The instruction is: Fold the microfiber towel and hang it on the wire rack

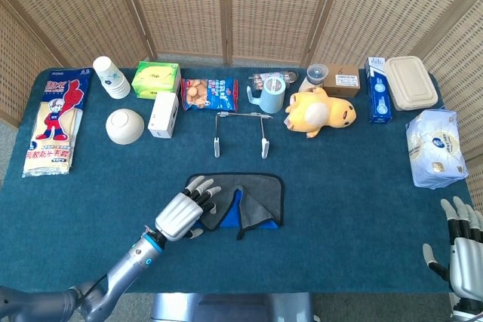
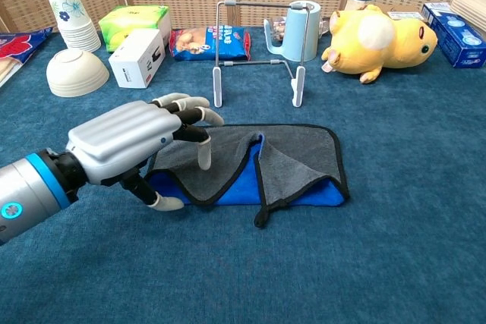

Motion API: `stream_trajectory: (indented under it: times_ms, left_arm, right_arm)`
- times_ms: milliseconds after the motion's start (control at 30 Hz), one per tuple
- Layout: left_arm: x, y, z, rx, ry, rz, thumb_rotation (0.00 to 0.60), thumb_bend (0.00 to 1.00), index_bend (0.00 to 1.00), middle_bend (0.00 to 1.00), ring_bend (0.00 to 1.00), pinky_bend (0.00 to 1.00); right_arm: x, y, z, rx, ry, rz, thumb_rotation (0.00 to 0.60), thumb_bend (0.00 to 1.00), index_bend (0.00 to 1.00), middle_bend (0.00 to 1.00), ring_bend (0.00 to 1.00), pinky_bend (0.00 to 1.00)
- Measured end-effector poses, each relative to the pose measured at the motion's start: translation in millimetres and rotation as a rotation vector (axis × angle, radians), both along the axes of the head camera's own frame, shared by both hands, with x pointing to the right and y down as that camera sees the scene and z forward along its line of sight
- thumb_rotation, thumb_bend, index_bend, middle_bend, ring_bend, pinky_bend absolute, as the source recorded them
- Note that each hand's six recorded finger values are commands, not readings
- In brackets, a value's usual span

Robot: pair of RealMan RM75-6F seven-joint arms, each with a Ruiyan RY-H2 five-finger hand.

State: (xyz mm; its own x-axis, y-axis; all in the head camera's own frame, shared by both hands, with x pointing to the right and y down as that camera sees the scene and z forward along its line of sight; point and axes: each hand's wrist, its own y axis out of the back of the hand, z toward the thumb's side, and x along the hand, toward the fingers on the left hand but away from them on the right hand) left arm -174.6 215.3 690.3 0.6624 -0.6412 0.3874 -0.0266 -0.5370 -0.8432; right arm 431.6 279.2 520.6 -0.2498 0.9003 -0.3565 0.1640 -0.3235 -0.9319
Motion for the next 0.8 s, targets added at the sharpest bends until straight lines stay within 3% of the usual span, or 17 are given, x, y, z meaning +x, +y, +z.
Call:
stream_trajectory:
  times_ms: [300,567,800]
  left_arm:
    - [9,-3,10,0.027,0.004,0.014,0.600,0.42,0.59,0.25,0.00,0.00]
    - [12,-10,13,0.049,0.029,-0.013,0.600,0.43,0.64,0.30,0.04,0.00]
    - [9,-22,15,0.030,0.074,-0.095,0.600,0.44,0.64,0.31,0.05,0.00]
  right_arm:
    - [5,4,-6,0.007,0.007,0.017,0.600,0.31,0.03,0.02,0.00,0.00]
    - [5,6,-6,0.008,0.007,0.019,0.600,0.31,0.03,0.02,0.00,0.00]
    - [5,5,-7,0.010,0.007,0.017,0.600,0.31,0.03,0.02,0.00,0.00]
